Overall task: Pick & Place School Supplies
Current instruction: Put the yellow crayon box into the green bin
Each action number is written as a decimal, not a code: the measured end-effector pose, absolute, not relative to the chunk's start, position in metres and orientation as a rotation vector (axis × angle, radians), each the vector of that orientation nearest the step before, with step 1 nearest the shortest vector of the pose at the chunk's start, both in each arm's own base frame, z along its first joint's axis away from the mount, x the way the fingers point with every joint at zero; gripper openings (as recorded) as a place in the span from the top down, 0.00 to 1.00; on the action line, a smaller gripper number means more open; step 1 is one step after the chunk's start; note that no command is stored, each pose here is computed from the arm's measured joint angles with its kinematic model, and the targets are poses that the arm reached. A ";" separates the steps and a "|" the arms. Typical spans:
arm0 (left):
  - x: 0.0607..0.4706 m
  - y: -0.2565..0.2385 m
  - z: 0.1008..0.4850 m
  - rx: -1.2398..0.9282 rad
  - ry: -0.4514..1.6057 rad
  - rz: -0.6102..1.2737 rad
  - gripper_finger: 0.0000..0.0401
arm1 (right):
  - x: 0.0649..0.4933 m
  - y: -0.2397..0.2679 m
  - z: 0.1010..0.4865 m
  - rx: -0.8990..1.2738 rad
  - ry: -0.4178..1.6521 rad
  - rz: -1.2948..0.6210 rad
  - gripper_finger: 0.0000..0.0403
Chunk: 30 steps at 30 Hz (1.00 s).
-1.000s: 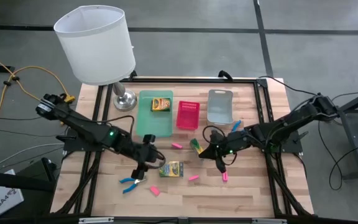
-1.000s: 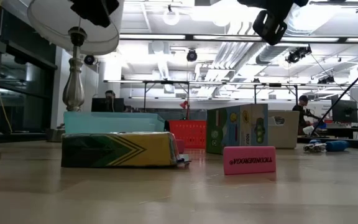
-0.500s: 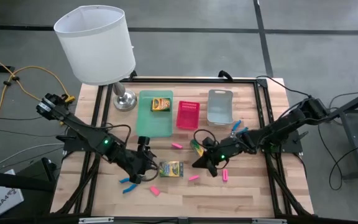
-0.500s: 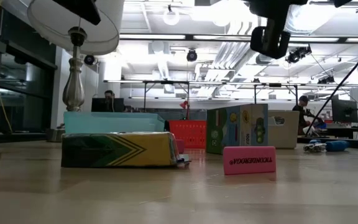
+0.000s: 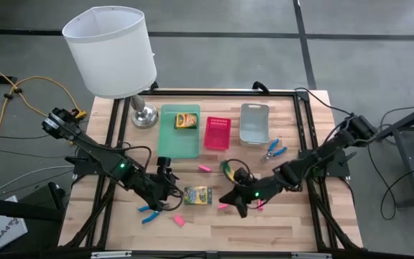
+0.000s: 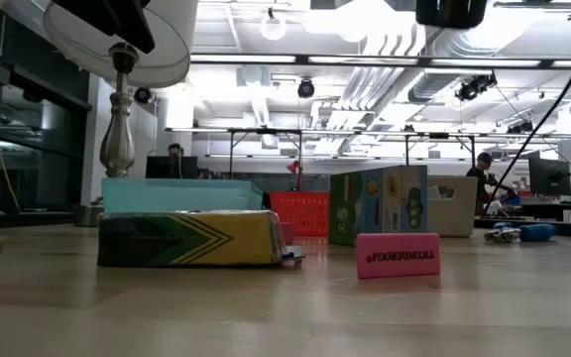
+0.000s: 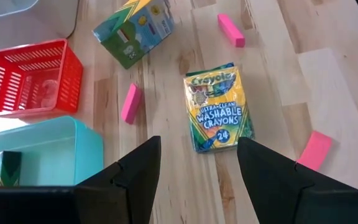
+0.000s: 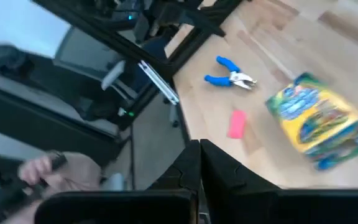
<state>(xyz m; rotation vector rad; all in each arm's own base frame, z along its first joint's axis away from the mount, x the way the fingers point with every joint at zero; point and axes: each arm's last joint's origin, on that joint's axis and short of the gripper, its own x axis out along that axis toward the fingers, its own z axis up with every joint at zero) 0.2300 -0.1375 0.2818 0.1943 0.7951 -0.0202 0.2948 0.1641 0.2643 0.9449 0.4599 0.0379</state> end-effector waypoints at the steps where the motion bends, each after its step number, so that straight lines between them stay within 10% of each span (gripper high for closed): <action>1: 0.230 -0.137 0.282 0.195 0.797 -0.020 0.49 | 0.298 0.167 0.261 0.964 0.472 0.018 1.00; 30: 0.228 -0.134 0.280 0.247 0.816 0.023 0.49 | 0.323 0.176 0.221 1.093 0.612 -0.284 1.00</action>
